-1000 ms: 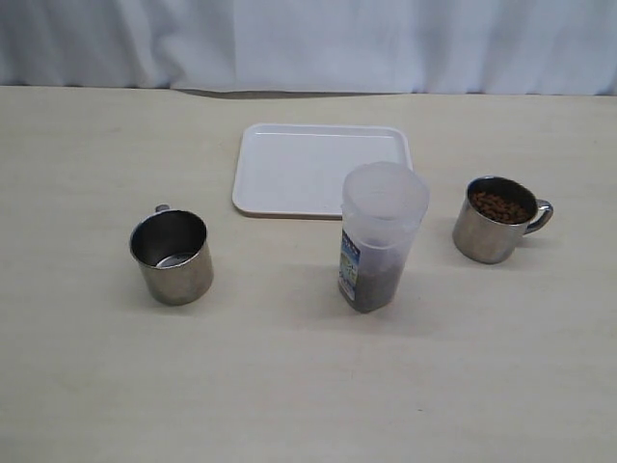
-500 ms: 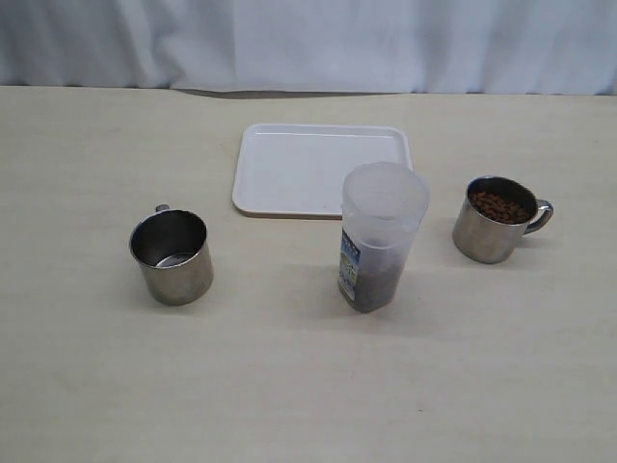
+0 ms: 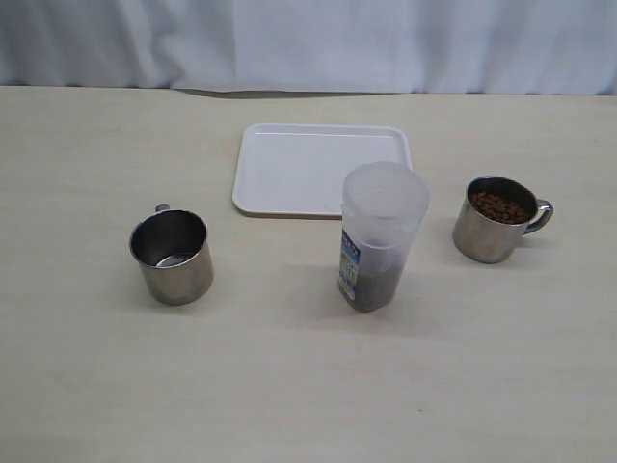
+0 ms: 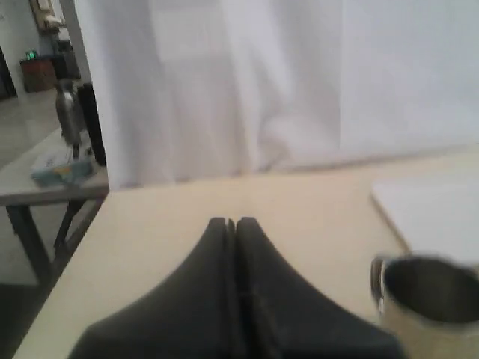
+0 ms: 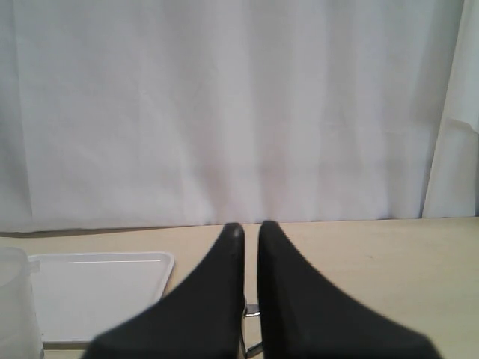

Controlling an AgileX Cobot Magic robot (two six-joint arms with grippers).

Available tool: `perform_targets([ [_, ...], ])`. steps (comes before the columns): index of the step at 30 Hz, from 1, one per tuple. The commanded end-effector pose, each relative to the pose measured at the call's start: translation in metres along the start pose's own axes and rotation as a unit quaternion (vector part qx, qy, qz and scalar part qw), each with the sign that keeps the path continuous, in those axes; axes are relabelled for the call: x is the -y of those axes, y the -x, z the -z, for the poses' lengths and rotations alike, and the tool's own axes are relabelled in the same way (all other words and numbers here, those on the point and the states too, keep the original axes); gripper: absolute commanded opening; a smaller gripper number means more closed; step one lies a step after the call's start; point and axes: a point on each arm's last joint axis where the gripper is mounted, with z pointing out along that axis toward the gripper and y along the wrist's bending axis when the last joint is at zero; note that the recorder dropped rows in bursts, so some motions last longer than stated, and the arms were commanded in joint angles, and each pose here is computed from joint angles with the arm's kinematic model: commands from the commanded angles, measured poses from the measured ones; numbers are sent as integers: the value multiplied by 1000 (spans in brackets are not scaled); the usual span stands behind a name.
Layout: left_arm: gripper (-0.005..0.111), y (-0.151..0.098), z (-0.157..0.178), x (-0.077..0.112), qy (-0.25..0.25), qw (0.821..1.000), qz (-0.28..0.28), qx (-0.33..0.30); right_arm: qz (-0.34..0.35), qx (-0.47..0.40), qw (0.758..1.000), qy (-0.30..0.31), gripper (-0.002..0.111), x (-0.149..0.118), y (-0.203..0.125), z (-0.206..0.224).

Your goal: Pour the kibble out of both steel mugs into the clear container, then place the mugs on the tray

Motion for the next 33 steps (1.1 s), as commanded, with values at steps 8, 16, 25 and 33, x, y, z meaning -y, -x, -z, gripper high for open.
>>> perform_targets([
  [8,0,62,25,-10,-20,906,200,372,3,4,1000,-2,5,0,0,0],
  [16,0,11,1,-2,2,993,98,64,3,4,1000,-2,5,0,0,0],
  [25,0,-12,1,2,-5,996,70,-62,3,4,1000,-2,5,0,0,0],
  [33,0,-12,1,1,0,995,75,-62,3,4,1000,-2,5,0,0,0],
])
